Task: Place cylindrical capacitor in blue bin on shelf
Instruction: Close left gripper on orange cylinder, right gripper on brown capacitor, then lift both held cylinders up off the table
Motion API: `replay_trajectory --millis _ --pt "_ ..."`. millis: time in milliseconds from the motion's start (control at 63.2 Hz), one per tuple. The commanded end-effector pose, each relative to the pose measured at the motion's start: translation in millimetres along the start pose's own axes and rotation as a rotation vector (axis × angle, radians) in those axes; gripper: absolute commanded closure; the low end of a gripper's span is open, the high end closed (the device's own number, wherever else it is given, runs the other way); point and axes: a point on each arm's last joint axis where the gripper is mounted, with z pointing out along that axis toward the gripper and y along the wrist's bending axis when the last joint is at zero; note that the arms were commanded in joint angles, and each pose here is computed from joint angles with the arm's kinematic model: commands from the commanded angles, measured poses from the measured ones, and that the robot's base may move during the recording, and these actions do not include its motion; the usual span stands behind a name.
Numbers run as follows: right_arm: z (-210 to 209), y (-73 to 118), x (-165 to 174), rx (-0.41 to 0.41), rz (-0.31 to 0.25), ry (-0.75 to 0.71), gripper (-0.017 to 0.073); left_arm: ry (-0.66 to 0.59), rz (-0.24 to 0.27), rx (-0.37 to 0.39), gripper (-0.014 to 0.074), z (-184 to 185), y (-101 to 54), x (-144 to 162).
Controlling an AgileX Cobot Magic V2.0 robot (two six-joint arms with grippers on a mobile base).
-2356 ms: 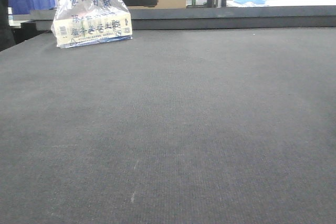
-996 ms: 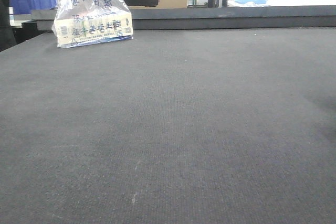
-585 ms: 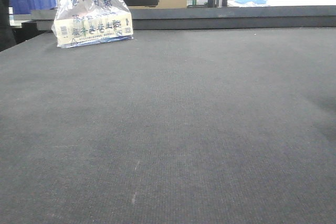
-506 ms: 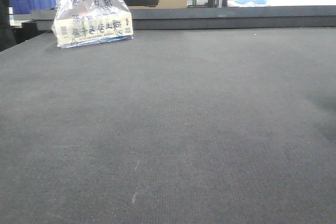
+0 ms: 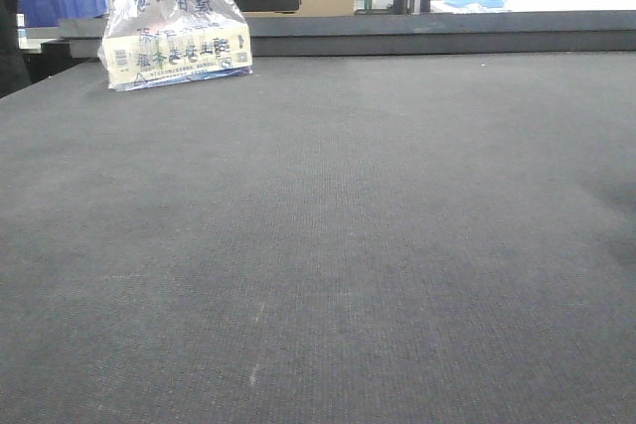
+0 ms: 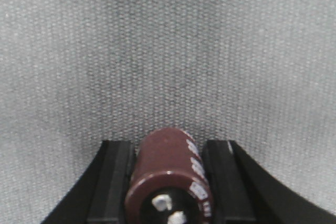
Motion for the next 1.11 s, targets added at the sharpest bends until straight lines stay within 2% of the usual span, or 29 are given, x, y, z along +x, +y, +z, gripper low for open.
replay_trajectory --millis 0,300,474,553,791,854,949,1091 --pt "-2 -1.4 -3 0.000 0.006 -0.022 0.0721 0.016 -0.006 -0.005 0.0025 11 0.4 -4" --pt "-2 -1.3 -3 -0.001 0.007 -0.024 0.0721 0.164 -0.012 0.001 0.0025 59 0.9 0" --pt "-2 -1.3 -3 -0.001 0.007 -0.024 0.0721 0.188 -0.013 0.001 0.0060 74 1.1 0" --pt "-2 -1.3 -4 -0.001 0.007 -0.028 0.0721 0.184 -0.013 0.001 0.0116 77 1.2 0" --pt "-2 -1.3 -4 -0.001 0.007 -0.038 0.0721 0.177 -0.010 -0.002 0.0414 80 1.6 -1" --pt "-2 -1.3 -5 -0.001 0.007 -0.041 0.0721 0.173 -0.010 -0.002 0.0505 80 1.6 -1" --pt "-2 -1.3 -5 -0.001 0.007 -0.048 0.0721 0.173 -0.010 -0.002 0.0689 80 1.6 -1" --pt "-10 -0.9 -3 -0.002 0.006 -0.070 0.0721 0.141 -0.010 -0.003 0.0705 71 1.5 -3"
